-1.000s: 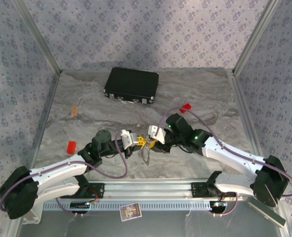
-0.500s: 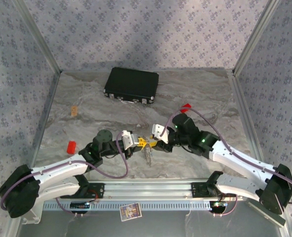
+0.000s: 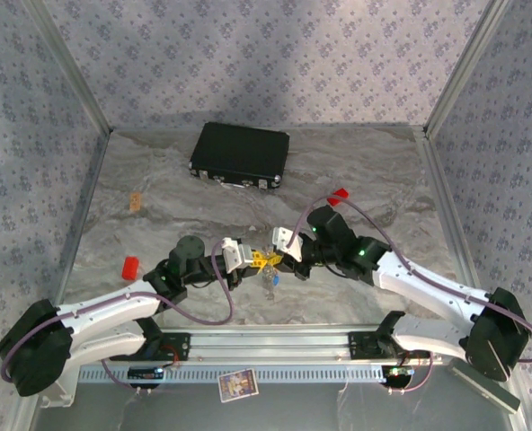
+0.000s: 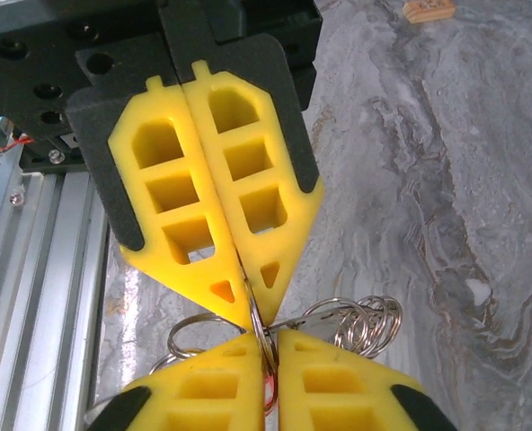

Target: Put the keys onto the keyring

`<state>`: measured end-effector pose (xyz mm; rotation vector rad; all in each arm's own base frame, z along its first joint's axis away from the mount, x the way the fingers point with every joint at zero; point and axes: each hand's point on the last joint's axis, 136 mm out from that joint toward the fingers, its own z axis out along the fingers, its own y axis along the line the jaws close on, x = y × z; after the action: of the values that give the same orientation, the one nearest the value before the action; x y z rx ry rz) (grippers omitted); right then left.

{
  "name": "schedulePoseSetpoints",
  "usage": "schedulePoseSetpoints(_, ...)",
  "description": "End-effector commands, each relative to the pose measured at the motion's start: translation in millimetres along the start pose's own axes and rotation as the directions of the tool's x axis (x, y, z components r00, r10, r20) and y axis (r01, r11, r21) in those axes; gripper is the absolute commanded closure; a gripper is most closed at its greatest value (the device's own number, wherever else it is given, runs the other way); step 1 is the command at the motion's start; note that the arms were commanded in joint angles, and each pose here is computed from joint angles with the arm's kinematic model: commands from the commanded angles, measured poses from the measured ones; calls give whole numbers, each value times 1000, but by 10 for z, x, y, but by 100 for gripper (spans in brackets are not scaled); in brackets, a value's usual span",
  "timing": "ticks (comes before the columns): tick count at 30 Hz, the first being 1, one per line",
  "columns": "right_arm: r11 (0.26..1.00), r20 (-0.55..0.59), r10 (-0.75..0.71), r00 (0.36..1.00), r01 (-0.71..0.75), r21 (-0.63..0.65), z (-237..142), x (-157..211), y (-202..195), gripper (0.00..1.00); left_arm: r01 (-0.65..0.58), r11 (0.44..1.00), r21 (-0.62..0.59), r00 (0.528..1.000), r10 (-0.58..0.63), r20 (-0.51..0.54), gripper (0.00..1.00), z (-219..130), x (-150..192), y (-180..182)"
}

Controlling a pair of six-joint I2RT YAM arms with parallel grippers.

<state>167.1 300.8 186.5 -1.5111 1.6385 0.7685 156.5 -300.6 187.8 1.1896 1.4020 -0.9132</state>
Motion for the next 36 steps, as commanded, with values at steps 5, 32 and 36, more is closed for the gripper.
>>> schedulePoseSetpoints(5,999,22,-32,999,33,-26,-52,-151,39,100,-52,998,-32,997,54,60,98,-24,-229,52)
schedulePoseSetpoints(32,998,119,-30,992,36,-48,-117,-296,66,68,-44,999,-20,994,46,101,100,-78,-340,7)
schedulePoseSetpoints(36,998,135,-18,991,25,-54,-74,-258,73,68,-46,999,-18,993,47,107,100,-76,-338,0)
